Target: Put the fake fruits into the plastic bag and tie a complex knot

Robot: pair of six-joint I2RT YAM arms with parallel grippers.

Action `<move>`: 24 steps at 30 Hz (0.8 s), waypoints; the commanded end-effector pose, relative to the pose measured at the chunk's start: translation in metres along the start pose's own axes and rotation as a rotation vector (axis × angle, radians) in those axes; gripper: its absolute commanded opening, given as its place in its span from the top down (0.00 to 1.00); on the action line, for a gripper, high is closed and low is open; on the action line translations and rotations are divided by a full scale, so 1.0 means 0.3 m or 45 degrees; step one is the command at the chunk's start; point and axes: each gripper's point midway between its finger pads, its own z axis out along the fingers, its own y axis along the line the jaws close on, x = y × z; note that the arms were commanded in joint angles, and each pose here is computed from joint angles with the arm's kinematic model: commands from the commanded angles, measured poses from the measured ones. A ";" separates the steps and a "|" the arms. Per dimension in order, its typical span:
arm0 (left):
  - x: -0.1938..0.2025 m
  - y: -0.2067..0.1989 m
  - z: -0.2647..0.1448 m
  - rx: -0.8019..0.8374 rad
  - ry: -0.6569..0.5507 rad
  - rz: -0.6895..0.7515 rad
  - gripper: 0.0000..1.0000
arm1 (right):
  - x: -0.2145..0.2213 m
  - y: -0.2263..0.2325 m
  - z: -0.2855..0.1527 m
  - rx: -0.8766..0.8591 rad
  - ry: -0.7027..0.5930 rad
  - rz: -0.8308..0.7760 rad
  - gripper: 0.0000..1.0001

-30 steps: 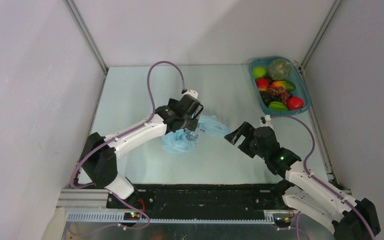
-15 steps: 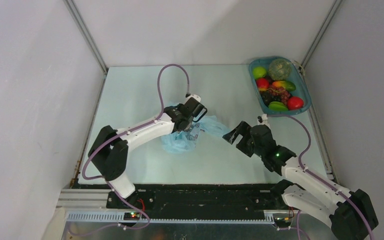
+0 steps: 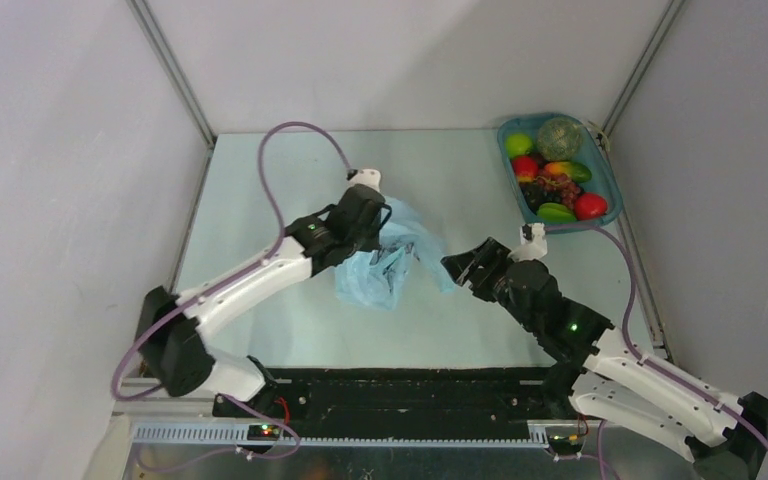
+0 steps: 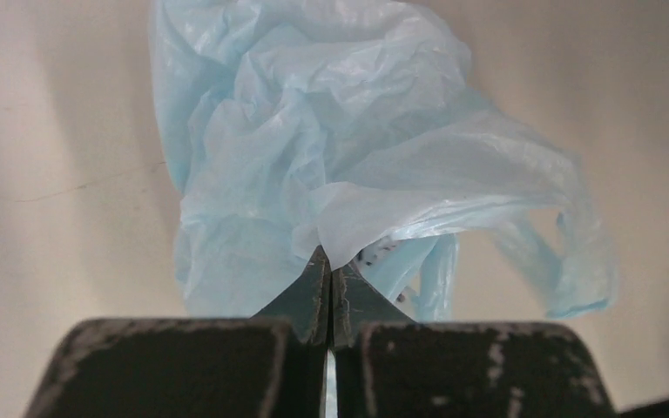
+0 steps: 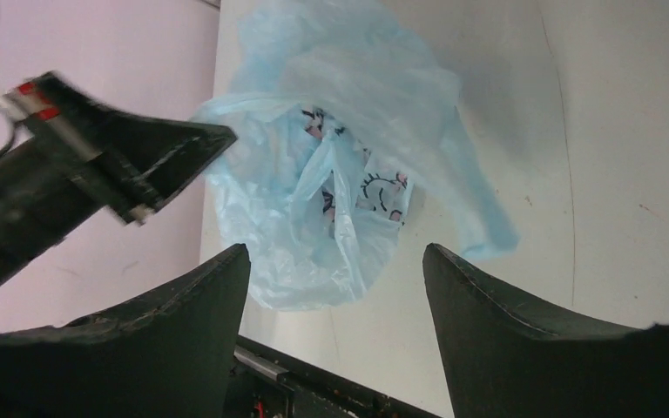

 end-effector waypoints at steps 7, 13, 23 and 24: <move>-0.106 -0.133 -0.148 0.422 -0.195 -0.517 1.00 | 0.060 0.060 0.061 -0.030 0.048 -0.033 0.26; -0.084 -0.142 -0.145 0.530 -0.170 -0.636 1.00 | 0.097 -0.004 0.096 0.075 0.059 -0.091 0.26; -0.037 -0.163 -0.111 0.599 -0.107 -0.694 1.00 | 0.155 -0.140 0.204 0.176 0.149 -0.032 0.33; -0.033 -0.162 -0.107 0.598 -0.107 -0.696 1.00 | 0.150 -0.156 0.211 0.194 0.146 -0.020 0.33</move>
